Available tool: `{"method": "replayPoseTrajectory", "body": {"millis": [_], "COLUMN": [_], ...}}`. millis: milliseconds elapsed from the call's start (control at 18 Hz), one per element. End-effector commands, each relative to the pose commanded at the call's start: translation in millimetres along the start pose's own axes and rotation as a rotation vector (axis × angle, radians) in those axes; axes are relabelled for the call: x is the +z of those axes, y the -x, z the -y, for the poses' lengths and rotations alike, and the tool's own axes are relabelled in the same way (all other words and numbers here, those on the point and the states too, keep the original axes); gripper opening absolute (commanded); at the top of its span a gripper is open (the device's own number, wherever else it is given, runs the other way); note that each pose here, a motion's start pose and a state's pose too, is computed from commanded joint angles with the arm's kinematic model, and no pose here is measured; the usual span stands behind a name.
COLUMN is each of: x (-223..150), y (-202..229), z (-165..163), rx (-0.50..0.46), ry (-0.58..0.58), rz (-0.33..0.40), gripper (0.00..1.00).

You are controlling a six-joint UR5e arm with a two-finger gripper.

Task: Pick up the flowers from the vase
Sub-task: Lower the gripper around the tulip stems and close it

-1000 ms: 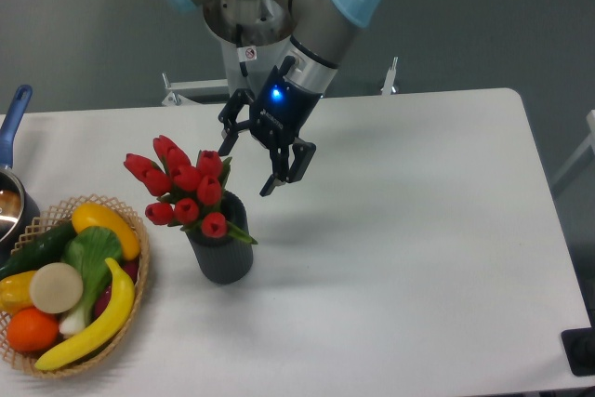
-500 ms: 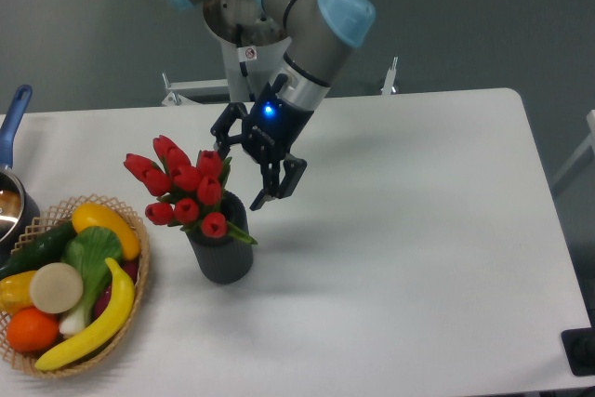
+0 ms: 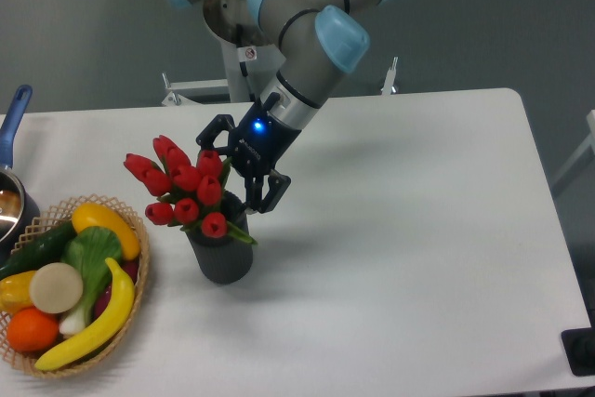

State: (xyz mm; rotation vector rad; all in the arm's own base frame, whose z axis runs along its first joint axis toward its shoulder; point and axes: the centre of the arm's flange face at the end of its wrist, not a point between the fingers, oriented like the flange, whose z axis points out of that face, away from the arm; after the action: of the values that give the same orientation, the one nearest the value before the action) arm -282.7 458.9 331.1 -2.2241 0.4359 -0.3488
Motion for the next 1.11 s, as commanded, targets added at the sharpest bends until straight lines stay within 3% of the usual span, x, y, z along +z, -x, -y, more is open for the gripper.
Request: {"method": "replayPoseTrajectory", "body": {"millis": [778,1111], "x": [11,6], "y": [12,12], "z": [-2,2], "rx": [-0.006,0.001], "ry": [-0.081,-0.109], "rz": [-0.035,-0.031], "gripper": [1.00,0.76]}}
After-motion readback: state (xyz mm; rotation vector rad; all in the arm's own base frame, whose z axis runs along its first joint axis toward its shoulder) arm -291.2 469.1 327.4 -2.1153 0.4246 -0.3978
